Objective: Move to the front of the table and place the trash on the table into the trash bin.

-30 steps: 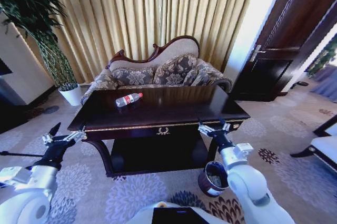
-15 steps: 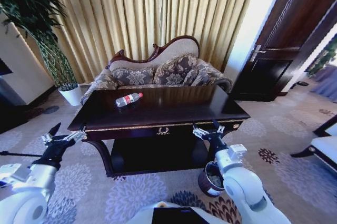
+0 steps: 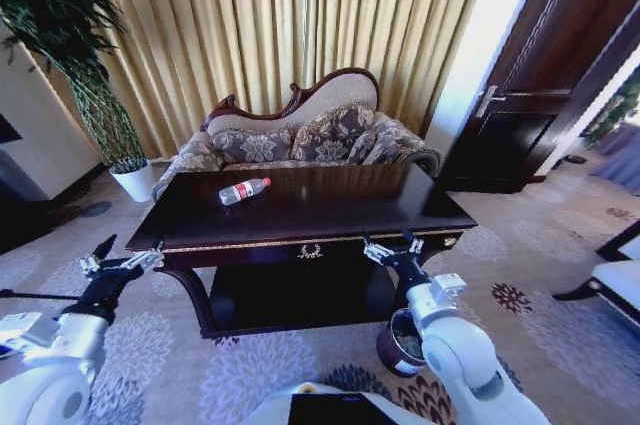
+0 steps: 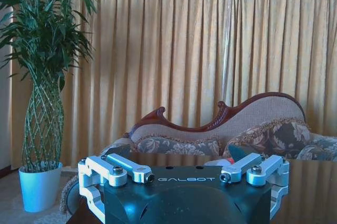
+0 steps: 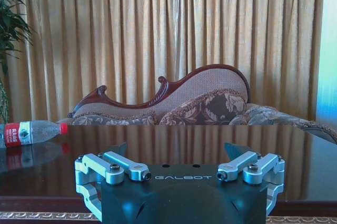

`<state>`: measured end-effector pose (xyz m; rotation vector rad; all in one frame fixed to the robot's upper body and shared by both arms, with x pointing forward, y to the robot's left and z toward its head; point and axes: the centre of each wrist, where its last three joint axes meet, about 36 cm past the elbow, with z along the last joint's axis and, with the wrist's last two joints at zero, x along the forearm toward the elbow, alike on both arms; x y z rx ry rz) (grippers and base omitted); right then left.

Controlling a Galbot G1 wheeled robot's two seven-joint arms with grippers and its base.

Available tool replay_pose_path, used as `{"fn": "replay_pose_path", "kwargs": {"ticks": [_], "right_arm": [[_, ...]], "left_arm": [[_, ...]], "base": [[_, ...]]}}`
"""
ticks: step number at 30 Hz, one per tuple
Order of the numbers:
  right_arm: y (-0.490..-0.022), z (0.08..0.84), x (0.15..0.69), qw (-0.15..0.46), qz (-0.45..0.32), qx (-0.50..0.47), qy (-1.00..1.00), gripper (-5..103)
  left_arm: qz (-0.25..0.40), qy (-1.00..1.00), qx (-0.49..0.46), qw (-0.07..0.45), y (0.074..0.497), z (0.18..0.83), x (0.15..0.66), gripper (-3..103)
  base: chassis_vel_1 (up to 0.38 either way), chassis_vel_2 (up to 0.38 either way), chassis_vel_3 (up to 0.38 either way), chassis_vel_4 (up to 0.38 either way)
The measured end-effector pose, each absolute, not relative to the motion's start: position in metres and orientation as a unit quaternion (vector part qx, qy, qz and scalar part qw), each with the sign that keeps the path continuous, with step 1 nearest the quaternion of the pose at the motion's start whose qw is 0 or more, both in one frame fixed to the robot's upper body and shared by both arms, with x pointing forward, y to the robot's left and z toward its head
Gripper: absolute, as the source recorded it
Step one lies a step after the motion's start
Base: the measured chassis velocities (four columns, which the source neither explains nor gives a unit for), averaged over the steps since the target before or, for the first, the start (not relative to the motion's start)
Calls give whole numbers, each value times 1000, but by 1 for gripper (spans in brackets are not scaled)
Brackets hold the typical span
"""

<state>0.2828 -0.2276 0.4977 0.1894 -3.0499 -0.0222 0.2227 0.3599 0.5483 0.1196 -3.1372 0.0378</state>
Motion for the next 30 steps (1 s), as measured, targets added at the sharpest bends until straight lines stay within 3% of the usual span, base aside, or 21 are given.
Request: {"fn": "replay_pose_path", "kwargs": {"ticks": [30], "right_arm": [[-227, 491, 289, 45, -7, 66, -997, 100]], "left_arm": [[13, -999, 33, 1, 357, 543, 227, 100]], "base": [[-55, 59, 62, -61]]}}
